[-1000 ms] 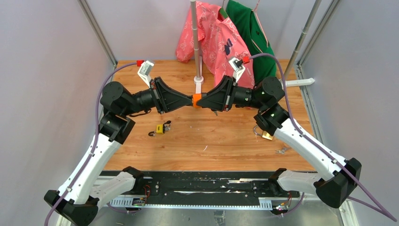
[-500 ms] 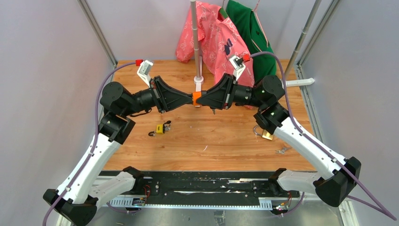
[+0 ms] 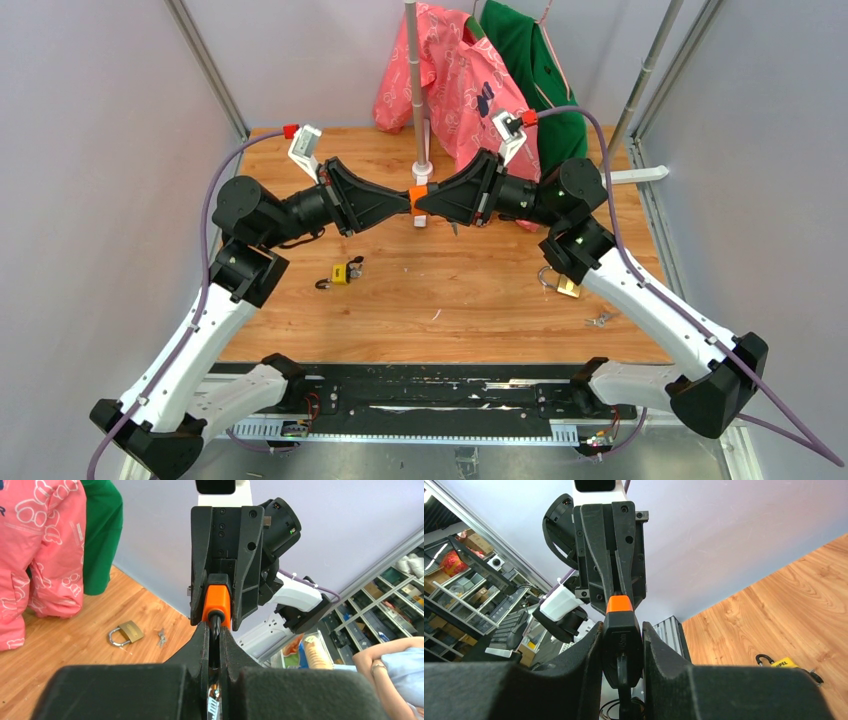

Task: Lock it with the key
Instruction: Lock the lock.

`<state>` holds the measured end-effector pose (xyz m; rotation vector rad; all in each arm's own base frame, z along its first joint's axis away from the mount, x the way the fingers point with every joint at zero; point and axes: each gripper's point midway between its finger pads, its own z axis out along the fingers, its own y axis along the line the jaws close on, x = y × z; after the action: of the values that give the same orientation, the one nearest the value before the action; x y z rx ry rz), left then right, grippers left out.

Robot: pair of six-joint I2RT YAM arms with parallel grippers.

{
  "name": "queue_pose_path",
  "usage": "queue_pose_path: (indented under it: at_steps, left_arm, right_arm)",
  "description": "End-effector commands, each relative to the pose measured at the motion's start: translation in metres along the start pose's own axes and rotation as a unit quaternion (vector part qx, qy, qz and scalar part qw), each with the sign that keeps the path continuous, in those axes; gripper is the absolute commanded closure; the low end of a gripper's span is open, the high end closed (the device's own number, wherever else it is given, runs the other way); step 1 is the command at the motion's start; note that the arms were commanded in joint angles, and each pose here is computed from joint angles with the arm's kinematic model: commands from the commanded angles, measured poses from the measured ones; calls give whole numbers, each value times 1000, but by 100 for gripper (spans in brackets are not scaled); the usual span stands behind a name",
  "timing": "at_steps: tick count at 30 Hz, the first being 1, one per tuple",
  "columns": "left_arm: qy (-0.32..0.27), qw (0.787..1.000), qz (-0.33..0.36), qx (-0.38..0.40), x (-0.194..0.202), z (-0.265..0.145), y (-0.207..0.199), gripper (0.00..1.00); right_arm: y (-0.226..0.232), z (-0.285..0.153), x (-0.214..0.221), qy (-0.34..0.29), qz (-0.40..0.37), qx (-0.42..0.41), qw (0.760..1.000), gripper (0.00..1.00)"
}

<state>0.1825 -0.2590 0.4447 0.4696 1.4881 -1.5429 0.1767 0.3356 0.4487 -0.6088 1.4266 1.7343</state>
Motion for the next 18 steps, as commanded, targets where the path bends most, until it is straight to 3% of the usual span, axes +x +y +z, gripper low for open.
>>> queue_pose_path:
  at_steps: [1, 12, 13, 15, 18]
  left_arm:
    - [55, 998, -23, 36, 31, 20, 0, 100]
    - [65, 998, 3, 23, 25, 16, -1, 100]
    - [66, 997, 17, 21, 21, 14, -3, 100]
    - [85, 996, 13, -2, 22, 6, 6, 100]
    - [116, 993, 27, -3, 20, -7, 5, 100]
  right_arm:
    - [3, 25, 46, 68, 34, -20, 997, 100]
    - [6, 19, 35, 66, 28, -19, 997, 100]
    - [6, 16, 33, 66, 23, -16, 997, 89]
    - [6, 8, 33, 74, 4, -3, 997, 58]
    - [-1, -9, 34, 93, -29, 44, 994, 31]
